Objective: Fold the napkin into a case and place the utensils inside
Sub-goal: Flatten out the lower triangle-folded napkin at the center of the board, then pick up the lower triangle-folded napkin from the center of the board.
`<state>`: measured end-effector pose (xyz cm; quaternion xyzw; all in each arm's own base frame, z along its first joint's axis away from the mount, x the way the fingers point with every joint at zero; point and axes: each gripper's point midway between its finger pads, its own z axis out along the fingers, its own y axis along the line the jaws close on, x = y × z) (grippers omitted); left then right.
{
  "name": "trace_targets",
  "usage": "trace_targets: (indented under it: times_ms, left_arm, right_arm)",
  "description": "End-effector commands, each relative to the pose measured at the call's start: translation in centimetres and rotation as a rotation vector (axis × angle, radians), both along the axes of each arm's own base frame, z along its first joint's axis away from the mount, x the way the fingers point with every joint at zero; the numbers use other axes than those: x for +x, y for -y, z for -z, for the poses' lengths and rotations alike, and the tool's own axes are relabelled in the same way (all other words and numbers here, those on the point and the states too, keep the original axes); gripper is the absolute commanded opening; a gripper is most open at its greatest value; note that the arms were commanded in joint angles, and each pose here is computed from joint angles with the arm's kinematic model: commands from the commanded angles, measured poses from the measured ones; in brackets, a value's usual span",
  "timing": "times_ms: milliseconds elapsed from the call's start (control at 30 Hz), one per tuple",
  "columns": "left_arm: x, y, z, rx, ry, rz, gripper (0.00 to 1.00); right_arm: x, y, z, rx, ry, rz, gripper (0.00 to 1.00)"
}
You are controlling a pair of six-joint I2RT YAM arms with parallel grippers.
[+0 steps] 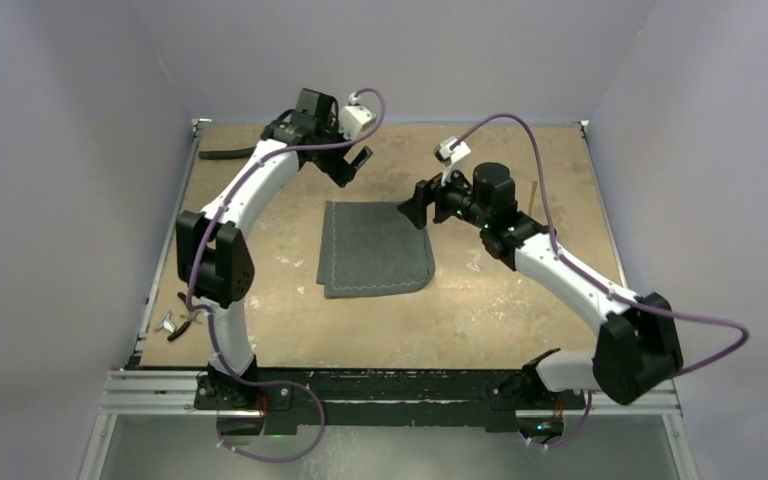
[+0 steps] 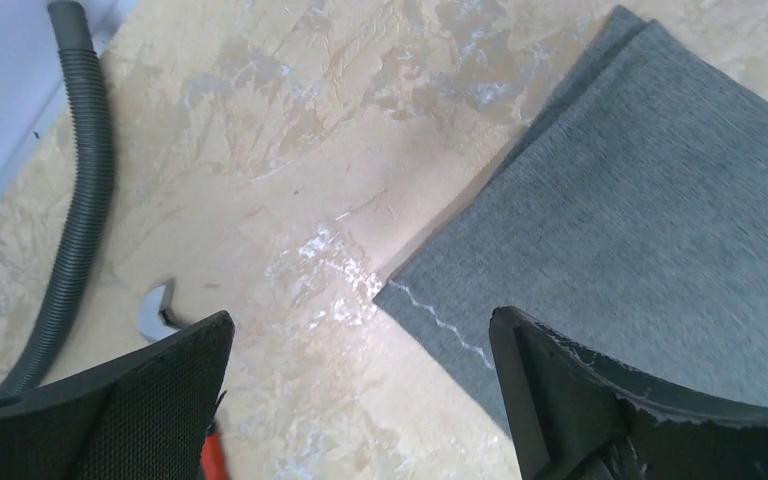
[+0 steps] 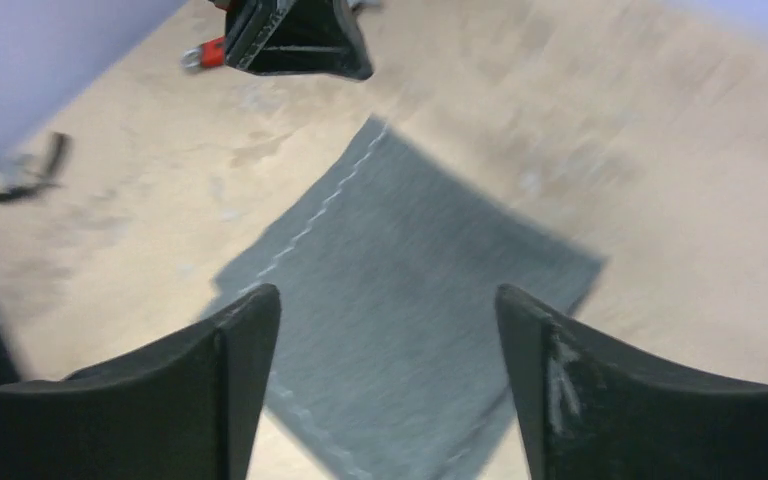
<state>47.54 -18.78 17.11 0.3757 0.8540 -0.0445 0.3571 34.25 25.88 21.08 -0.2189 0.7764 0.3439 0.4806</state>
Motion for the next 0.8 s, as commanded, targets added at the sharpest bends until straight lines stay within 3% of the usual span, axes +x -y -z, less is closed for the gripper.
trace_targets:
  times_ms: [0, 100, 200, 300, 433, 633, 767]
  left_arm:
    - [-2.7, -0.8, -2.3, -0.055, -0.027, 0.141, 0.99]
    - [-3.0, -2.4, -6.6, -0.147, 0.216, 0.175, 0.99]
    - [-2.6, -5.4, -7.9, -0.125, 0.362, 0.001, 0.99]
    - [-5.6, -4.2, -4.6, -0.060, 0.263, 0.230, 0.99]
    - [-12.2, -3.8, 0.9, 0.012, 0.163, 0.552, 0.99]
    - [-20.1, -4.5, 7.0, 0.035, 0.115, 0.795, 0.98]
    - [-21.5, -4.6, 8.3, 0.076, 0.169, 0.875, 0.97]
  right_arm:
    - [1.3, 3.7, -0.4, -0.422, 0.370, 0.064, 0.85]
    - [0.8, 4.4, 0.3, -0.576, 0.465, -0.010, 0.85]
    - [-0.2, 4.5, -0.6, -0.642, 0.552, -0.095, 0.85]
    - [-2.2, 4.0, -0.8, -0.730, 0.616, -0.217, 0.85]
    - [-4.9, 5.3, 2.6, -0.873, 0.530, -0.375, 0.84]
    - [-9.2, 5.3, 6.9, -0.911, 0.458, -0.538, 0.83]
    - [-9.6, 4.4, 9.1, -0.886, 0.445, -0.580, 0.82]
